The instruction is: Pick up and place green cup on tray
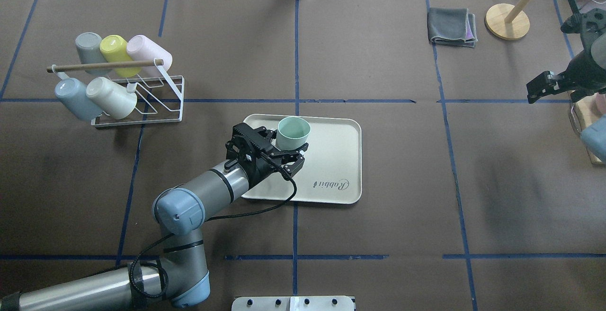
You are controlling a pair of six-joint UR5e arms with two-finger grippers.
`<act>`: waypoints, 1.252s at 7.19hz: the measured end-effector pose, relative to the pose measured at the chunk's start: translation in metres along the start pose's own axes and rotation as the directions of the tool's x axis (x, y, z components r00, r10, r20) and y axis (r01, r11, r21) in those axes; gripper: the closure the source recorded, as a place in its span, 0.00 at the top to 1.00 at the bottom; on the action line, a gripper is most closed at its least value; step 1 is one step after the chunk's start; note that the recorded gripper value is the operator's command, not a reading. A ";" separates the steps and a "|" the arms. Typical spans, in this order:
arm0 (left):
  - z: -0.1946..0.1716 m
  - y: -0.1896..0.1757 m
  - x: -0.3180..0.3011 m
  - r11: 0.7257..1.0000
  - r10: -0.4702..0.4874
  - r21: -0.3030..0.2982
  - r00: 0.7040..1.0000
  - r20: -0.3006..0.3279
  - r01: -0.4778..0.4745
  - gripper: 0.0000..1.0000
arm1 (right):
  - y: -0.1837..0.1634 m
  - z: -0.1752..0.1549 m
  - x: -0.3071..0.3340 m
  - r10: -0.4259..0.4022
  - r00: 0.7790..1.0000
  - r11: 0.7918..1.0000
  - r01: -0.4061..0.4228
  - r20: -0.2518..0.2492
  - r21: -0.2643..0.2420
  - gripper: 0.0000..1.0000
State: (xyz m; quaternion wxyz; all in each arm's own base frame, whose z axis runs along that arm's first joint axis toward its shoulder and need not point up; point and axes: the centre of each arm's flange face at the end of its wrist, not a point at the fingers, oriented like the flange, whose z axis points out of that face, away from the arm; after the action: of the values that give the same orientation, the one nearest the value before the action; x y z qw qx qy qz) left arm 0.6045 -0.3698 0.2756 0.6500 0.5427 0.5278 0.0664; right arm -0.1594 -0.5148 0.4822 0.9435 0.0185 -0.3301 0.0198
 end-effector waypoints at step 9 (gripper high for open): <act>0.015 0.004 0.006 0.998 0.064 -0.012 0.998 0.003 -0.064 0.99 | 0.001 0.000 0.001 0.004 1.000 1.000 -0.004 -0.001 -0.001 1.00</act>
State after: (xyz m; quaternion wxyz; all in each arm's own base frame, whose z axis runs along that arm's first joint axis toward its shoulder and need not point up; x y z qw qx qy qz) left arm 0.6198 -0.3737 0.2727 0.6517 0.5554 0.5087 0.0896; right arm -0.1589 -0.5138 0.4833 0.9437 0.0172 -0.3298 0.0216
